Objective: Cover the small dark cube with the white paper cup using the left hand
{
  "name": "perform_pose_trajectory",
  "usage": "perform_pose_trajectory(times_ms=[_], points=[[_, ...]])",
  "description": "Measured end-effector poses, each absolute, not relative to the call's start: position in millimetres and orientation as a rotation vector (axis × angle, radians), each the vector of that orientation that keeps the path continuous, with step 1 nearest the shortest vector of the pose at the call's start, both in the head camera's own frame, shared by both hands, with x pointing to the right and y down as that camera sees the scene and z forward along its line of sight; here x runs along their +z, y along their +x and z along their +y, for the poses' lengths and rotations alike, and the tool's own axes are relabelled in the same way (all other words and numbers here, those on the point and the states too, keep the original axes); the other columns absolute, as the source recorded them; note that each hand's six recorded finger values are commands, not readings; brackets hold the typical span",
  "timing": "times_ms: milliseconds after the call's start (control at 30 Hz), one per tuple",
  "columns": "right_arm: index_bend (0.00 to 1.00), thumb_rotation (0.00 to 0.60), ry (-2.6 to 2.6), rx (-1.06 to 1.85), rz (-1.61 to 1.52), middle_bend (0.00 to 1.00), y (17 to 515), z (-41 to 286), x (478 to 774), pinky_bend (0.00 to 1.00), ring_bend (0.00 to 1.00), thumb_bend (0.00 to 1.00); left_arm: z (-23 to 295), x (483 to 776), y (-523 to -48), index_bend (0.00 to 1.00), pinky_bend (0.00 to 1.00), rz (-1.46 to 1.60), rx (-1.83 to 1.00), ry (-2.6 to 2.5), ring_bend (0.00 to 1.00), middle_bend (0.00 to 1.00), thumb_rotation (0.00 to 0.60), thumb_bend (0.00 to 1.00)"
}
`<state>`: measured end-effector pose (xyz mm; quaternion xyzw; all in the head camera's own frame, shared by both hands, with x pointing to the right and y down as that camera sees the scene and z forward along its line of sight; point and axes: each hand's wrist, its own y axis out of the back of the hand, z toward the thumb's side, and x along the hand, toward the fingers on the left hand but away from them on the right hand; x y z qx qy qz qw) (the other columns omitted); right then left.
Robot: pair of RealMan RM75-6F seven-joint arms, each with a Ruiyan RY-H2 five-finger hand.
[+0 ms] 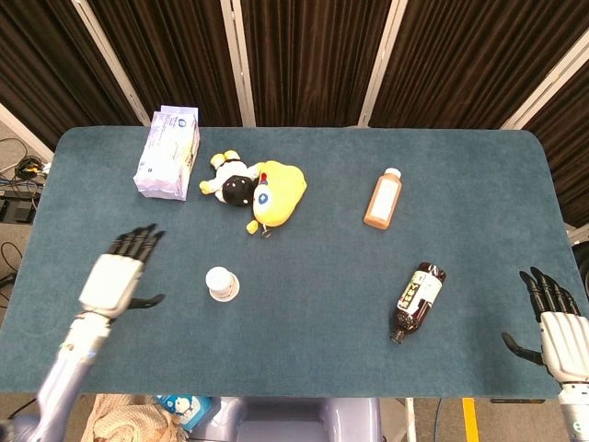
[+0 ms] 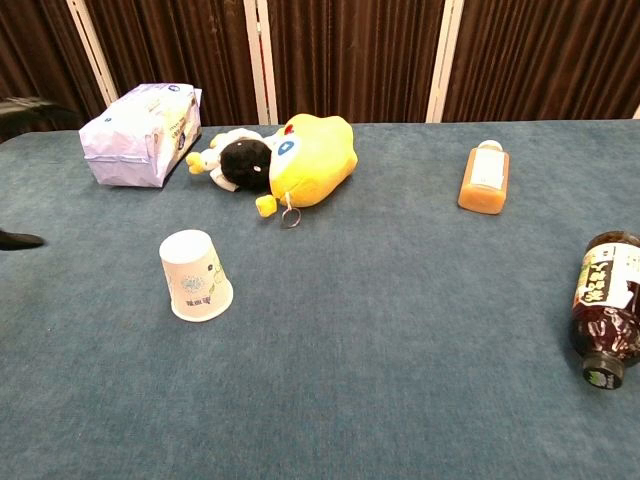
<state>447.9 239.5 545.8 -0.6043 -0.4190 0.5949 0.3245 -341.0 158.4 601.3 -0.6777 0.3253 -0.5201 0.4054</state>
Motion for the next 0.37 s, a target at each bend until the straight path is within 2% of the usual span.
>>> perform_pose_trajectory(times_ms=[100, 367], points=[[0.0, 0.6, -1.579, 1.563, -1.091, 0.0, 447.8, 239.8, 545.9, 0.11, 0.0, 0.24, 168.1, 589.3, -363.5, 0.0, 0.01, 0.849, -1.332, -1.66, 0.0, 0.0, 0.6, 0.09], [0.0, 0.6, -1.578, 1.556, -1.085, 0.0, 445.6, 240.1, 546.1, 0.11, 0.0, 0.24, 212.3, 564.1, -425.9, 0.0, 0.0, 0.928, -1.396, -1.566, 0.0, 0.0, 0.6, 0.08]])
